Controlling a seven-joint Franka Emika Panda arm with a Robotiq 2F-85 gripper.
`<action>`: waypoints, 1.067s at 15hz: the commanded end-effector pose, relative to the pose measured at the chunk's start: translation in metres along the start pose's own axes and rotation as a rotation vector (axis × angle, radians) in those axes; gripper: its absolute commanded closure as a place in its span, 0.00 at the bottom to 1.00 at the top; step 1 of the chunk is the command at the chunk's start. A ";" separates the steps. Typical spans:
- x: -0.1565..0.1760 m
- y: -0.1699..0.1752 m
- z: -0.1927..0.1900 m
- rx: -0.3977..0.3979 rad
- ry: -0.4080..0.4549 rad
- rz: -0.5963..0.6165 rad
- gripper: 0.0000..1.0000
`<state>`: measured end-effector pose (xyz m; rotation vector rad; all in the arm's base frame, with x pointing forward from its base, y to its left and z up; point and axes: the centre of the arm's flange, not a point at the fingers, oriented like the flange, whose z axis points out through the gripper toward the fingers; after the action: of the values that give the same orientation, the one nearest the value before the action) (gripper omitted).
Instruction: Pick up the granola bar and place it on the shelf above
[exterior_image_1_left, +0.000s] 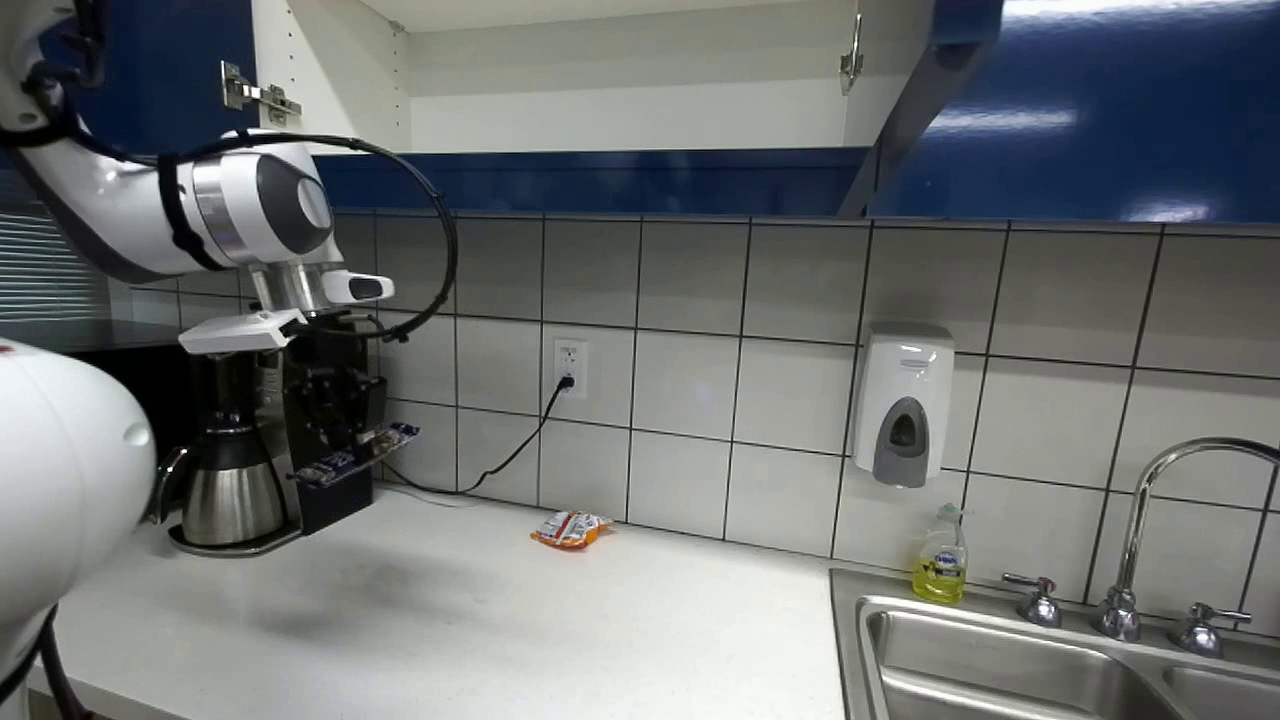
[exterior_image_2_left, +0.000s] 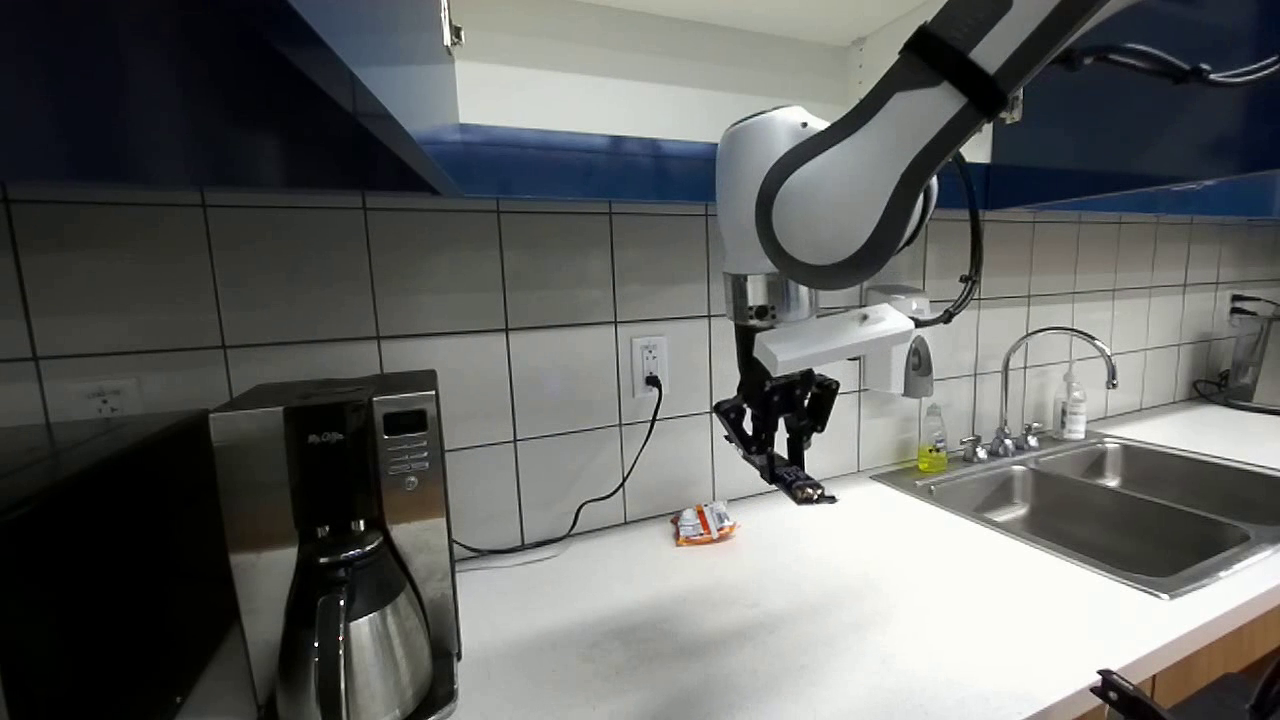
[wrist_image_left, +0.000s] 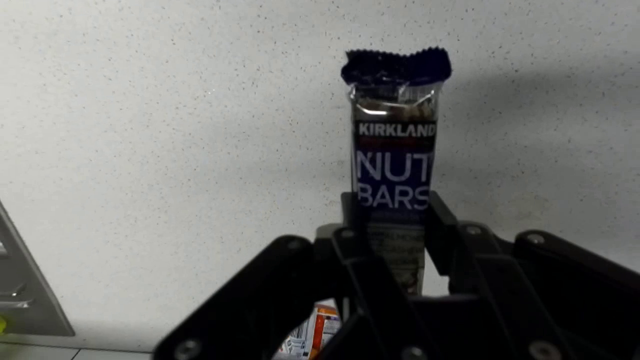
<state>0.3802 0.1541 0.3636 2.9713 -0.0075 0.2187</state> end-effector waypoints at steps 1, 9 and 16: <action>-0.012 0.009 -0.045 -0.023 0.050 0.054 0.91; -0.004 0.008 -0.118 -0.050 0.163 0.065 0.91; -0.003 0.000 -0.180 -0.072 0.242 0.072 0.91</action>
<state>0.3570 0.1779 0.5102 2.8943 -0.0514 0.5371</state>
